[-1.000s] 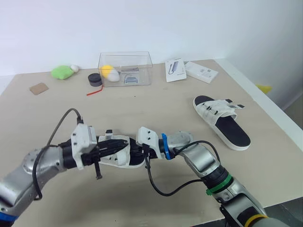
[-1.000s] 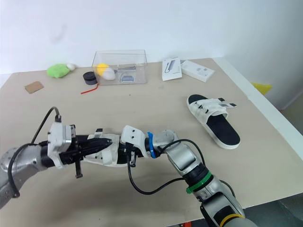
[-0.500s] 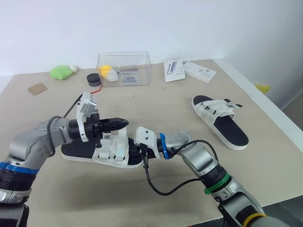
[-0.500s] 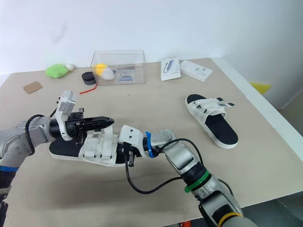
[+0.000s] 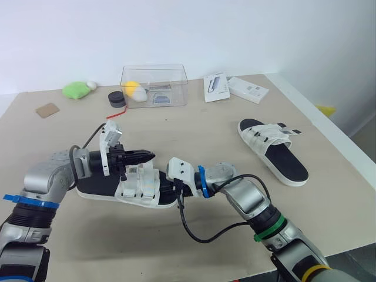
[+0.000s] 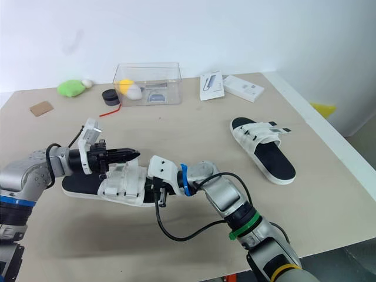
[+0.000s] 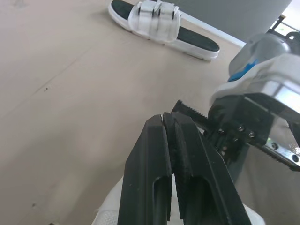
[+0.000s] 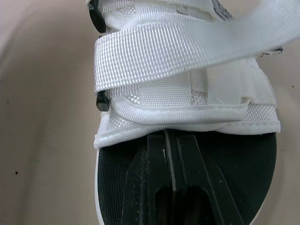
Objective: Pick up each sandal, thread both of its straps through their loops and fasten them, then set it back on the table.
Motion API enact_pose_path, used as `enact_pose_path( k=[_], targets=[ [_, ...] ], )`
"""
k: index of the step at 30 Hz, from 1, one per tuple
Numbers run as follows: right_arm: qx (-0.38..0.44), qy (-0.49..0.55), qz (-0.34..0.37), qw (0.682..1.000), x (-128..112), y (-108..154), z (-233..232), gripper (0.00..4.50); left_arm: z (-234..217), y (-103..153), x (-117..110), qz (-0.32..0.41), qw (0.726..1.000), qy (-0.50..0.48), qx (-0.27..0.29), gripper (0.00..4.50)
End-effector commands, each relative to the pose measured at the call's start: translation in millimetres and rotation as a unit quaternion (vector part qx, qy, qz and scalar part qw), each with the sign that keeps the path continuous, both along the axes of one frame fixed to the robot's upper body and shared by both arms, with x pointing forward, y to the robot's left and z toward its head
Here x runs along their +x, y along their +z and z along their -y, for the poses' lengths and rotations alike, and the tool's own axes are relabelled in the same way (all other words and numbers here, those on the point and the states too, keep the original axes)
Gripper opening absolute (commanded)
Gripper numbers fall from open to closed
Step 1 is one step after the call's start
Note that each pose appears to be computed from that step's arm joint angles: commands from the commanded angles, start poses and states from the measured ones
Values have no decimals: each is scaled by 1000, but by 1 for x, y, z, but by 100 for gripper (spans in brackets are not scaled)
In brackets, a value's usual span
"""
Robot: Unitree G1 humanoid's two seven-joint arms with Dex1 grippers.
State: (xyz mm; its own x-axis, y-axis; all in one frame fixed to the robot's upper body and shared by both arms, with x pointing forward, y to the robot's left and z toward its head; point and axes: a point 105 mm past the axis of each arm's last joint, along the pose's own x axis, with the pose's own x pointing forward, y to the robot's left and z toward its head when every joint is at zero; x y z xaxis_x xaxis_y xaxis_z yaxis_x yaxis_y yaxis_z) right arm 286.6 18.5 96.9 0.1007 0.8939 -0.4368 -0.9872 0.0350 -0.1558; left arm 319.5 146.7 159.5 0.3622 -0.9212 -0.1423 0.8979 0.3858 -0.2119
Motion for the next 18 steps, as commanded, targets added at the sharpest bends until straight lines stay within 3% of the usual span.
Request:
enact_pose_path(
  k=[1,10,18],
  targets=[
    [-64,-36,-32,997,3,-38,16,0,-7,4,5,36,999,15,13,7],
    [-63,-38,-32,997,2,-38,16,0,0,-7,9,44,999,4,29,7],
    [-60,-42,-33,997,2,-37,16,0,-3,-24,11,59,995,-1,76,7]
  ],
)
